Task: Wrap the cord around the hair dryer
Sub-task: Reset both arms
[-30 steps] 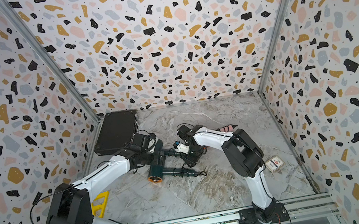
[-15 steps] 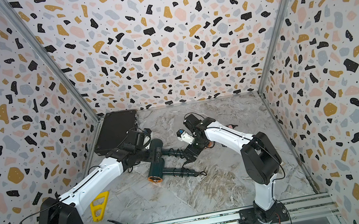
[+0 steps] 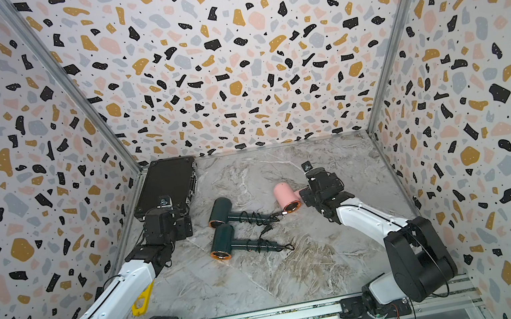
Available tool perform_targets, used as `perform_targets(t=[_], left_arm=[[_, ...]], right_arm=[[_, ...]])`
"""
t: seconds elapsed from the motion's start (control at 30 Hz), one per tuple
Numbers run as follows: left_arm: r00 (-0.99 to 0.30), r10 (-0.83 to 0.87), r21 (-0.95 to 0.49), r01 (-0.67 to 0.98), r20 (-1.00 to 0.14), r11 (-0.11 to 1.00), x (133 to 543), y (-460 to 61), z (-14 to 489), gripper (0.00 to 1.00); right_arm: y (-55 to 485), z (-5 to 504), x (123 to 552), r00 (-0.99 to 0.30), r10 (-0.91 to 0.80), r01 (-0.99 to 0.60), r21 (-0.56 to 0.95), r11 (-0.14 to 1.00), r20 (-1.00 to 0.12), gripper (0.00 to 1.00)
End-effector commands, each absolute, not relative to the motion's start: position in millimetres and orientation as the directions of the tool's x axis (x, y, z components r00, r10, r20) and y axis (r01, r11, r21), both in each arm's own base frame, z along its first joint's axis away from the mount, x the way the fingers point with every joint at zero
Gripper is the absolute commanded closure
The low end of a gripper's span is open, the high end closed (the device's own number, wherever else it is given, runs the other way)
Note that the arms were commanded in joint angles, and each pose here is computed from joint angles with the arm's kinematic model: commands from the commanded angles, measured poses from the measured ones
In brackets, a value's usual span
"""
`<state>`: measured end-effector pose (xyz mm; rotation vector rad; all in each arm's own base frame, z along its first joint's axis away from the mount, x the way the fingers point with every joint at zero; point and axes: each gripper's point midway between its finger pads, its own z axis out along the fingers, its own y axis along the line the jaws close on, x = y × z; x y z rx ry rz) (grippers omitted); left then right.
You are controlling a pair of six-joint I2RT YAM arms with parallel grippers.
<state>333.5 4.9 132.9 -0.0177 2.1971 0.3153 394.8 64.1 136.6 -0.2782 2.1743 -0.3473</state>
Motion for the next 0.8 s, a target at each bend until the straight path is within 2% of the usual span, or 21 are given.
perform_targets(t=[0.0,0.17,0.4,0.57,0.77], left_arm=[[-0.454,0.069,0.155,-0.154,-0.888,0.976,350,9,148,0.01],[-0.408,0.013,0.073,-0.133,-0.913,0.988,352,10,128,0.01],[-0.365,-0.031,0.018,-0.13,-0.93,0.991,361,20,121,0.01],[-0.32,-0.059,-0.02,-0.123,-0.946,0.992,373,24,121,0.01],[-0.358,-0.051,-0.022,-0.087,-0.932,0.996,379,19,111,0.01]], right_arm=[[28,140,397,-0.543,-0.215,0.116,-0.326,0.938,-0.812,0.0],[20,112,395,-0.557,-0.241,0.097,-0.351,0.931,-0.795,0.0],[17,97,398,-0.496,-0.316,0.085,-0.407,0.909,-0.809,0.0],[16,92,396,-0.487,-0.31,0.074,-0.392,0.917,-0.816,0.0],[2,98,389,-0.448,-0.228,0.127,-0.314,0.941,-0.864,0.0]])
